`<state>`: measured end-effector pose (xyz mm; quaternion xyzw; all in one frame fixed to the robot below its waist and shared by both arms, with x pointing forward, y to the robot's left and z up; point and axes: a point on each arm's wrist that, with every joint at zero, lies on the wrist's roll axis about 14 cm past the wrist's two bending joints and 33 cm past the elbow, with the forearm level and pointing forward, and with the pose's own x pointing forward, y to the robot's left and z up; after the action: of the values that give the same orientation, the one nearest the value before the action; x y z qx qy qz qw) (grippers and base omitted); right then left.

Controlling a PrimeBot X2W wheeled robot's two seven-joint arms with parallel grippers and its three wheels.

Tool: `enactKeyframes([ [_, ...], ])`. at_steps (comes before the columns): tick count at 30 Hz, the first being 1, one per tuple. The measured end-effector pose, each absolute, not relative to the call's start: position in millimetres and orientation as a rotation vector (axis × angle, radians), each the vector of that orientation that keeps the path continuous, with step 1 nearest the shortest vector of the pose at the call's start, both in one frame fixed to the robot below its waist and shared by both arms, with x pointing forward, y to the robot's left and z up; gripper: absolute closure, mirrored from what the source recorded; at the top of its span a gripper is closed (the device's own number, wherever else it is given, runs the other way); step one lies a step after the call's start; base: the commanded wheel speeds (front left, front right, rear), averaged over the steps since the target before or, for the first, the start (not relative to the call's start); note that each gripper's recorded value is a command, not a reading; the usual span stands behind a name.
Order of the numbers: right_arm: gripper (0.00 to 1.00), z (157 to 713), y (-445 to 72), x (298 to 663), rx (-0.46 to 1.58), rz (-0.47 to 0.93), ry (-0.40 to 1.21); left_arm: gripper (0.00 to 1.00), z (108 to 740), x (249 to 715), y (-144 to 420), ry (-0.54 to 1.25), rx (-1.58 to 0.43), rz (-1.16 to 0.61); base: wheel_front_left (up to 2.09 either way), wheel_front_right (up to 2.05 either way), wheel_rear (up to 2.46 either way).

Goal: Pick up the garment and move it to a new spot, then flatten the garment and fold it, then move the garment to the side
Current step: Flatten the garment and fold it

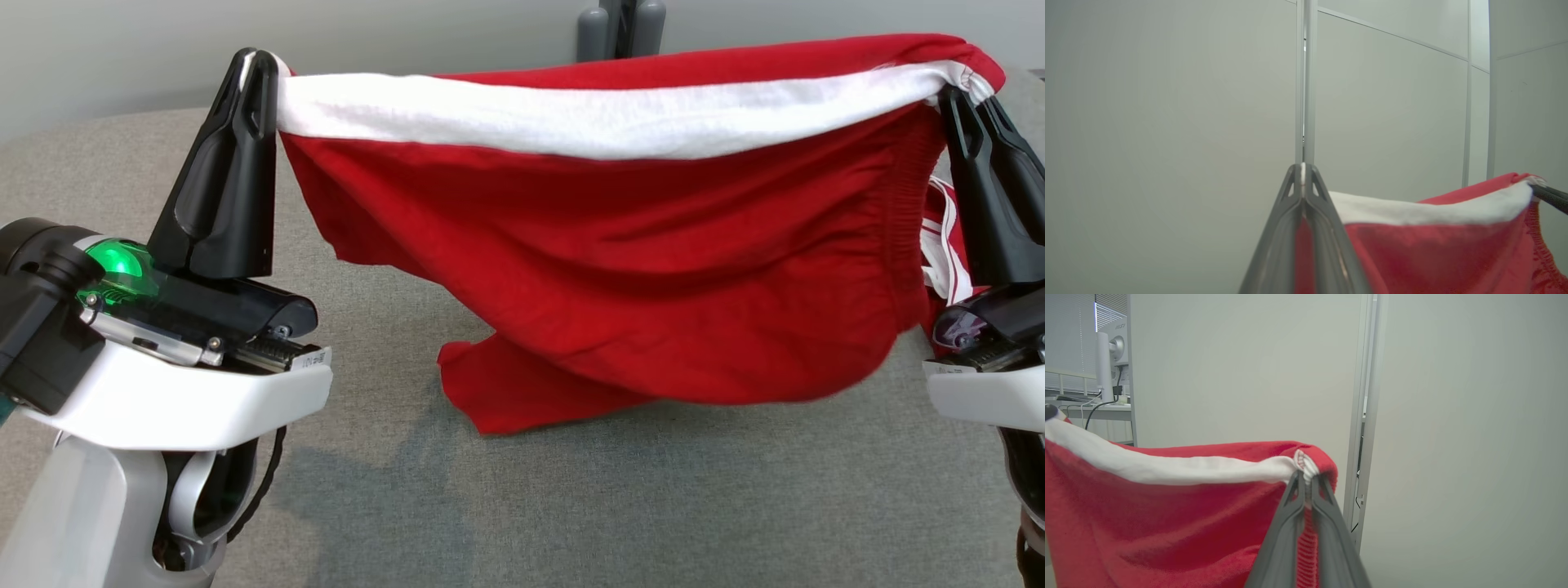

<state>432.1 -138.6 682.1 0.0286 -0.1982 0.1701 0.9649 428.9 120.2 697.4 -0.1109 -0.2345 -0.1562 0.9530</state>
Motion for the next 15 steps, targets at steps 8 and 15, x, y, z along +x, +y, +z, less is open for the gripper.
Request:
enactKeyframes([
  [8,1.00,689.6,-135.3,453.4,0.086,0.371,-0.417,1.00,713.1,447.8,116.3,-0.531,-0.179,-0.334,0.00,0.00,0.00],
  [15,1.00,707.3,-124.6,510.4,0.062,0.429,-0.448,1.00,739.9,498.4,112.5,-0.612,-0.129,-0.371,0.00,0.00,0.00],
])
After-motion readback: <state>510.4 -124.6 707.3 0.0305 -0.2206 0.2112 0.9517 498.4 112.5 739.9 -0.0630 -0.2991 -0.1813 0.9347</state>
